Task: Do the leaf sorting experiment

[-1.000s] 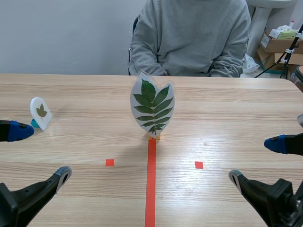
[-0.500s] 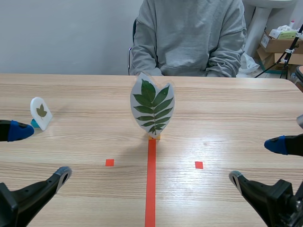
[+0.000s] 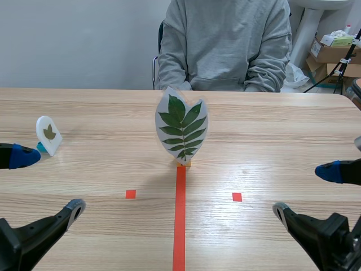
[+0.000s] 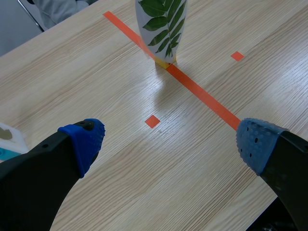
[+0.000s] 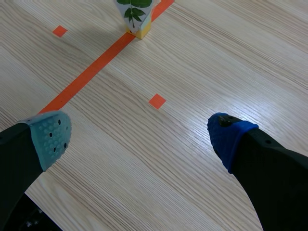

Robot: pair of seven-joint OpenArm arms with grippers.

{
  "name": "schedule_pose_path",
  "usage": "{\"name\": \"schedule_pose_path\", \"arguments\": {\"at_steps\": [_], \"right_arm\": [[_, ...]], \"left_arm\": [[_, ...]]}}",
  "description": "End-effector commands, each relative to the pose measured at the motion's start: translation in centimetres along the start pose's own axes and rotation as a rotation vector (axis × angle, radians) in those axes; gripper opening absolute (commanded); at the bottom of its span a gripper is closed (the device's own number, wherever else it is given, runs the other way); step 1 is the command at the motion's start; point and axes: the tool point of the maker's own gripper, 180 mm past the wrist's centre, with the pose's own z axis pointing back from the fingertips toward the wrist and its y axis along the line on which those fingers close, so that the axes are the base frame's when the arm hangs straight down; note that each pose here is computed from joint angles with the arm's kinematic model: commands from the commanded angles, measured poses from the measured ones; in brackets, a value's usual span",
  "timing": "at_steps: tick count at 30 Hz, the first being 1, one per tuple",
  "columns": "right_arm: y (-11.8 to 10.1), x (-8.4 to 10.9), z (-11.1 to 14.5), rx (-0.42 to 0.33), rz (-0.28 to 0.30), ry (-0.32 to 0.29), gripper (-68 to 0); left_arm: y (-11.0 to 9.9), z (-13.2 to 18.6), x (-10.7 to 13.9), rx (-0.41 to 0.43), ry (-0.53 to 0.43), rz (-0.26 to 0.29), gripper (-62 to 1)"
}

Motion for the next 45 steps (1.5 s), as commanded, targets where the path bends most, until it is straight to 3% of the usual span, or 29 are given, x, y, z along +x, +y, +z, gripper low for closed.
{"name": "schedule_pose_path", "arguments": {"at_steps": [1, 9, 15, 22, 27, 34, 40, 45], "right_arm": [[-0.2, 1.1, 0.0, -0.005, 0.009, -0.034, -9.7], [-0.3, 0.8, 0.0, -0.009, 0.03, -0.019, -9.7], [-0.3, 0.9, -0.2, -0.025, 0.007, -0.03, -9.7], [-1.5, 0.5, -0.9, -0.053, 0.032, 0.044, -9.7], [-3.5, 1.6, -1.8, -0.078, 0.1, 0.086, -9.7], [-5.5, 5.7, -4.4, -0.028, 0.301, 0.052, -9.7], [-7.2, 6.6, -8.2, 0.009, 0.323, 0.043, -9.7], [-6.0, 8.0, -11.6, 0.113, 0.349, 0.01, -9.7]], "left_arm": [[0.0, 0.0, 0.4, 0.0, -0.019, 0.007, -2.4], [0.0, 0.0, 0.4, 0.0, -0.019, 0.007, -2.4], [-0.1, 0.0, 0.3, 0.0, -0.018, 0.01, -2.4], [-0.1, 0.0, 0.2, 0.0, -0.008, 0.01, -2.4], [-0.1, 0.0, 0.2, 0.0, -0.009, 0.01, -2.4], [0.0, 0.0, 0.0, 0.018, -0.008, 0.026, -2.4], [0.2, 0.0, 0.0, 0.067, -0.021, 0.088, -2.4], [0.2, 0.0, -0.5, 0.097, -0.009, 0.13, -2.4]]}}
